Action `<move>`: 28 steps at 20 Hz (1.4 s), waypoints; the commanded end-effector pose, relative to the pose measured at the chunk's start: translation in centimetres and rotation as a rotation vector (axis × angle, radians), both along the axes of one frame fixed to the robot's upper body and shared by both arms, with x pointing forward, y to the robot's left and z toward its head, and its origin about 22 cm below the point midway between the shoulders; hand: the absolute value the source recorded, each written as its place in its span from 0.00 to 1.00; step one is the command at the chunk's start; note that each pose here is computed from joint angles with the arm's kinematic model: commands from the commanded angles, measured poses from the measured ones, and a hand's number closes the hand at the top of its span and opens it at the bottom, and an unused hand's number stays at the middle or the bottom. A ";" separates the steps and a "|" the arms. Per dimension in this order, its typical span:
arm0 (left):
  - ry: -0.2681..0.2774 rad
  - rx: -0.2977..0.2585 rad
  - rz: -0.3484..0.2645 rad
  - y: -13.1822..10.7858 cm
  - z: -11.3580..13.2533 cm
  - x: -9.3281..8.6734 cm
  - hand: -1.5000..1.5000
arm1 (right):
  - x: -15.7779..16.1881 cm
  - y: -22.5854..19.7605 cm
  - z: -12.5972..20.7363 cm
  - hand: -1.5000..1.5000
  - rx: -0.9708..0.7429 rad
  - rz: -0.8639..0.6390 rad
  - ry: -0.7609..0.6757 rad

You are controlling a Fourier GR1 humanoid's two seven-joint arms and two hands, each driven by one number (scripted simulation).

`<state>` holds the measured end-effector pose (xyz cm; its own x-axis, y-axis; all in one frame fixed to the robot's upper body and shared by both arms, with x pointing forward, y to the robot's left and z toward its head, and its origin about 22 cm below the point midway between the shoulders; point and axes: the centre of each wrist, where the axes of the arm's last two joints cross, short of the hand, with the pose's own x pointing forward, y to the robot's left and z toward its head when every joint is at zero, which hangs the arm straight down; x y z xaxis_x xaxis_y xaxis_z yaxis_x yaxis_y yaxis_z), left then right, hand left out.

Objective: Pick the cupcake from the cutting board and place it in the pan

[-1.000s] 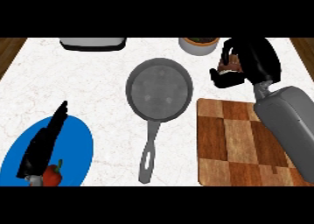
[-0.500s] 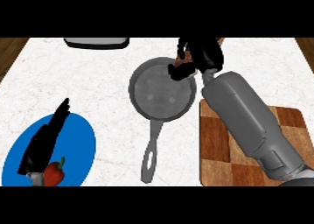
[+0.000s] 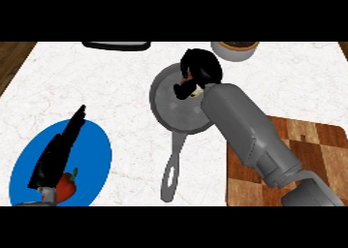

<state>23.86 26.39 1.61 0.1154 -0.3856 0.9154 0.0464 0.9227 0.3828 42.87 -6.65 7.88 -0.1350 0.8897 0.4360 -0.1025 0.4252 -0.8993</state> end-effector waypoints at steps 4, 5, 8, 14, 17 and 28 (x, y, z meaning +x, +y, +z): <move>-0.013 0.000 -0.035 -0.3 0.9 1.2 0.50 | 0.1 -1.7 -2.7 0.00 0.250 -0.101 0.307; -0.004 -0.001 -0.045 -0.2 0.4 0.7 0.50 | 0.1 -1.7 -2.5 0.00 0.273 -0.116 0.346; 0.004 -0.010 -0.050 -1.5 0.1 1.3 0.50 | 0.0 -2.5 -3.4 0.00 0.412 -0.112 0.340; -0.005 0.002 -0.040 -0.2 0.6 1.5 0.50 | 0.3 -2.6 -2.3 0.00 0.621 -0.150 0.064; -0.025 0.003 -0.037 -0.6 0.7 1.6 0.50 | 0.9 -2.4 -1.1 0.00 0.717 -0.220 -0.004; 0.013 -0.007 0.039 1.0 0.2 0.2 0.50 | 1.7 -9.7 -2.4 0.00 0.911 -0.446 -0.150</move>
